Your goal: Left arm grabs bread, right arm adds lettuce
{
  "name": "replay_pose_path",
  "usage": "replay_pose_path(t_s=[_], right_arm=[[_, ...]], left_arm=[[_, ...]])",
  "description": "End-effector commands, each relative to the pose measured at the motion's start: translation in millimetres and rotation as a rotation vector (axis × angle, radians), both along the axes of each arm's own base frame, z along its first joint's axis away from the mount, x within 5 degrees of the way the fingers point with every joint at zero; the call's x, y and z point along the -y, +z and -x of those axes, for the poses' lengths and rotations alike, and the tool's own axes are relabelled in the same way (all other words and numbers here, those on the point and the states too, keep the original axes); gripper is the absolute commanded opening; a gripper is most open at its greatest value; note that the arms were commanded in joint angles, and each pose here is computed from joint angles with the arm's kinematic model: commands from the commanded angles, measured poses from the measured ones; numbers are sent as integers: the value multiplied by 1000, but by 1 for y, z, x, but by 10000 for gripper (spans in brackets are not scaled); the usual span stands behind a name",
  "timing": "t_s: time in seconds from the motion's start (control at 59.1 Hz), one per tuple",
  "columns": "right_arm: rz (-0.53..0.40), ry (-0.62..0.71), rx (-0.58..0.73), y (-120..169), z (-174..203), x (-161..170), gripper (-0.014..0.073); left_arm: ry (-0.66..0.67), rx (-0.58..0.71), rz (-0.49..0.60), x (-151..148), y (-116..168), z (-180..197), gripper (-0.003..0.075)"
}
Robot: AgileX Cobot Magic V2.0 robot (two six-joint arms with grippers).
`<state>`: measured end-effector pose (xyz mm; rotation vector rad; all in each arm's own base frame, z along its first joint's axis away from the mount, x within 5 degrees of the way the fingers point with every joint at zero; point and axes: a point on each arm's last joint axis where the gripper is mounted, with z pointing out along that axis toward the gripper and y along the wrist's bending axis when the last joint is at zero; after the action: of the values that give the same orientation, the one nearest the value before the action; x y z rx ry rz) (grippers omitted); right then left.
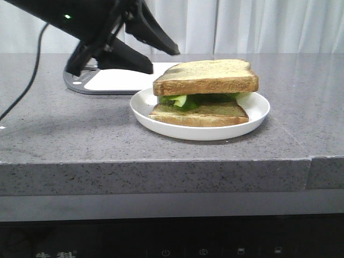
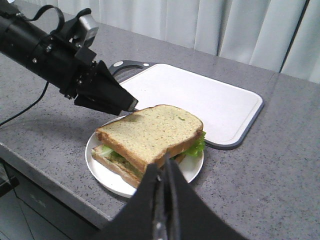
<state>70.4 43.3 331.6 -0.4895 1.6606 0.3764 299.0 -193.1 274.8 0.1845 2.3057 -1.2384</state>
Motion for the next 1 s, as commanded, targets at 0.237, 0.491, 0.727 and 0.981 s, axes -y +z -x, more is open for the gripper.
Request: replay_pose_path(t_s=[0.237, 0.491, 0.727, 0.981], right_arm=[[-49, -22, 73, 14, -1, 2, -69], [-111, -96, 48, 13, -2, 7, -61], [-166, -112, 165, -5, 23, 19, -61], [-182, -104, 205, -26, 41, 25, -61]], left_arm=[[28, 262, 34, -43, 82, 32, -23], [183, 539, -176, -83, 99, 78, -21], [325, 767, -311, -123, 83, 147, -21], [402, 878, -280, -149, 42, 212, -21]])
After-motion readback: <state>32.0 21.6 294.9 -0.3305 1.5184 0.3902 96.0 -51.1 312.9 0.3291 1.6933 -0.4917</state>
